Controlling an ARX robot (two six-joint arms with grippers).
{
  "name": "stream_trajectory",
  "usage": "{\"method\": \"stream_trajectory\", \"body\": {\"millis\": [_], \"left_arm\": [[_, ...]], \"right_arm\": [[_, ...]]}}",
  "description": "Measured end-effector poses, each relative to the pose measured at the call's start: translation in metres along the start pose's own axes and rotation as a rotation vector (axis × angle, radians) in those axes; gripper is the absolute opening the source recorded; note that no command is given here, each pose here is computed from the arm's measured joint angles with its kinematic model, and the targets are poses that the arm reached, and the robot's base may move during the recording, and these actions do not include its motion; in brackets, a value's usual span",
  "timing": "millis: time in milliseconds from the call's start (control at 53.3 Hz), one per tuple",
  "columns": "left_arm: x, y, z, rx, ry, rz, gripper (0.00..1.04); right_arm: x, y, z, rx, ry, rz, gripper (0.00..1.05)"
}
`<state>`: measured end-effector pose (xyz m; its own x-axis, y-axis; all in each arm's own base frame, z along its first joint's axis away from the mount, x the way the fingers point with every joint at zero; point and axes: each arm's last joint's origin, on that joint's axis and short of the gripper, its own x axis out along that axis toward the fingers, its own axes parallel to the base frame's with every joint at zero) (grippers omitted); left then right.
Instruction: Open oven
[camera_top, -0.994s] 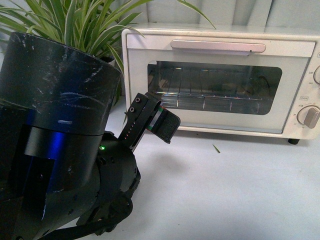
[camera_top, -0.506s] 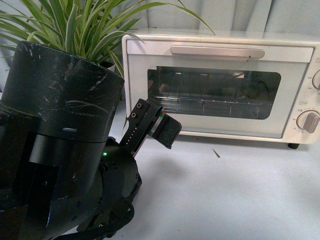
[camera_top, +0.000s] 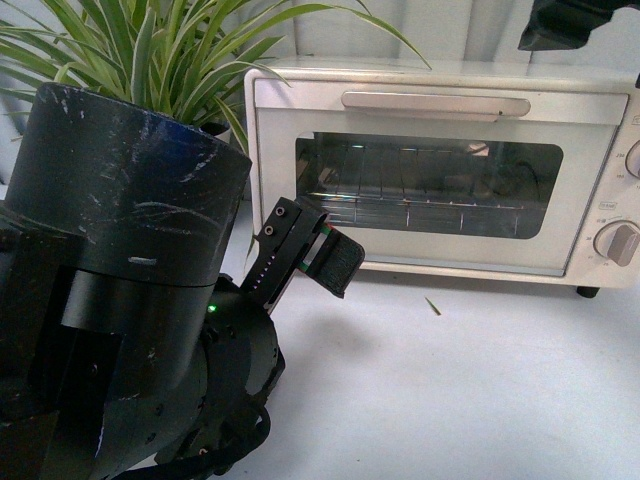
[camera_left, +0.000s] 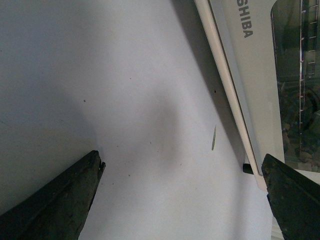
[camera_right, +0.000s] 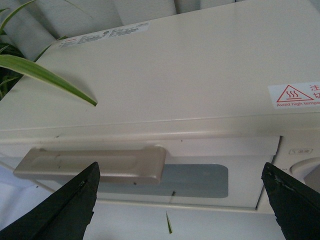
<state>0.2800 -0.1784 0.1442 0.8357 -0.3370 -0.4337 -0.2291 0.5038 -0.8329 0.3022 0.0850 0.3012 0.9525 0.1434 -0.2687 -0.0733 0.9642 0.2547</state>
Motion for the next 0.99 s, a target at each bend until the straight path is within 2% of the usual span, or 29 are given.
{"method": "stream_trajectory", "body": {"millis": [562, 994], "left_arm": [[0.000, 0.001, 0.002, -0.003, 0.005, -0.001, 0.98], [0.000, 0.002, 0.004, -0.007, 0.006, -0.002, 0.98]], "right_arm": [[0.030, 0.008, -0.005, 0.064, 0.062, -0.077, 0.95], [0.038, 0.008, -0.011, 0.047, 0.116, -0.092, 0.95]]}}
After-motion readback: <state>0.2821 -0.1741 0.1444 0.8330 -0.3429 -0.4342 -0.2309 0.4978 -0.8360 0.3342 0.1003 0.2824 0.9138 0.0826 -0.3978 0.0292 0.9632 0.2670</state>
